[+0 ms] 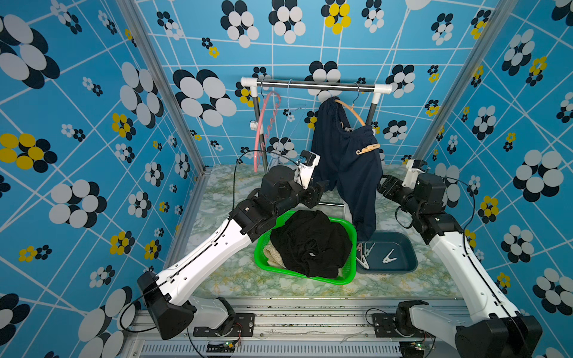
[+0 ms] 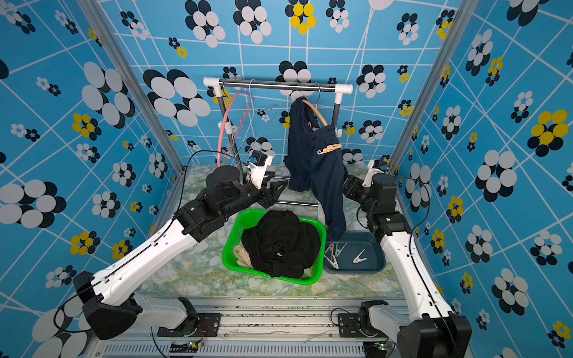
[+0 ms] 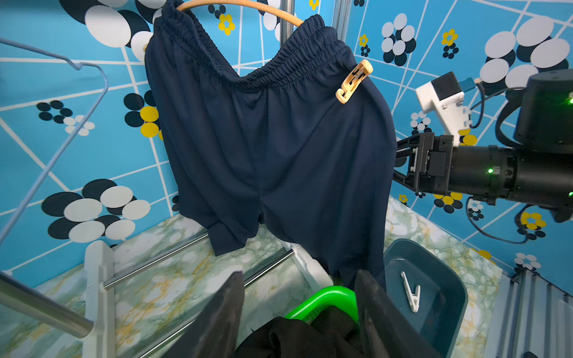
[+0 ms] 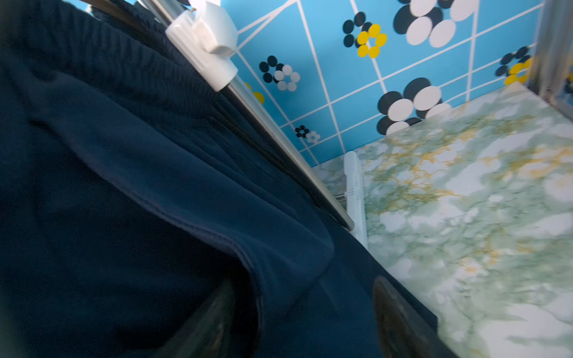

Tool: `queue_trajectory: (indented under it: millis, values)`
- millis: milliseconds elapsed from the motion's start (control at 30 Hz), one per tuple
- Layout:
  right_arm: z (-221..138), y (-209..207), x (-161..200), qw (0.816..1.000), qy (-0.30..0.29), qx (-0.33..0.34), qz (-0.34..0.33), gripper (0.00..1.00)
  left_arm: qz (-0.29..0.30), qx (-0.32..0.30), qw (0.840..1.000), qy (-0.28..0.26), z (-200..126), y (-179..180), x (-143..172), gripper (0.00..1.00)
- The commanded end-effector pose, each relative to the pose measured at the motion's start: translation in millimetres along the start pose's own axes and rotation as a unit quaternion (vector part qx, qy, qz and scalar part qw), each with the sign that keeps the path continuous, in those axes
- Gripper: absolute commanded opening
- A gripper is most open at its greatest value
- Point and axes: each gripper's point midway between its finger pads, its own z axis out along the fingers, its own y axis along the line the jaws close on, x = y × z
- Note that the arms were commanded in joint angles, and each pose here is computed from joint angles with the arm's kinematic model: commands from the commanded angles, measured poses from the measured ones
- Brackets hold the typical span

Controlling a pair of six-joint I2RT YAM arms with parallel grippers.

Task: Remove the clothespins securing shorts to the hanger
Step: Pick up the hanger from the clothesline.

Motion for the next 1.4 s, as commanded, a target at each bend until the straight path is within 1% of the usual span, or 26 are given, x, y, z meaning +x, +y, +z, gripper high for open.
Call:
queue_trajectory:
  millis: [0,167,333,500,600,800,933,1200,1233,1267,1367]
  values:
    - [8,38,10,0.995,0.005,-0.096,0.024,0.71,-0.016,0.040,0.998,-0.041,2,-18,-24,0.60]
    - [15,71,36,0.990,0.022,-0.138,0.011,0.71,-0.024,0.055,0.997,-0.039,16,-25,-22,0.59]
    - [26,93,58,0.985,0.043,-0.168,0.011,0.71,-0.025,0.044,0.998,-0.045,26,-22,-25,0.57]
    - [41,103,79,0.982,0.066,-0.178,0.012,0.70,-0.027,0.028,0.998,-0.053,38,-15,-25,0.55]
    - [47,108,88,0.980,0.078,-0.182,0.008,0.70,-0.034,0.030,0.998,-0.053,45,-11,-27,0.53]
    - [53,112,98,0.979,0.090,-0.184,0.004,0.70,-0.044,0.023,0.997,-0.052,61,1,-30,0.51]
    - [54,113,100,0.978,0.093,-0.184,0.003,0.70,-0.048,0.015,0.997,-0.050,73,10,-31,0.45]
    - [59,116,107,0.977,0.103,-0.186,0.001,0.69,-0.053,-0.013,0.997,-0.052,93,26,-27,0.44]
    - [59,116,108,0.977,0.105,-0.186,0.001,0.69,-0.055,-0.015,0.997,-0.054,95,28,-27,0.38]
    - [60,117,108,0.977,0.105,-0.187,0.001,0.69,-0.057,-0.016,0.997,-0.055,98,30,-28,0.35]
    - [61,117,112,0.976,0.109,-0.187,0.001,0.69,-0.060,-0.021,0.996,-0.058,103,35,-30,0.33]
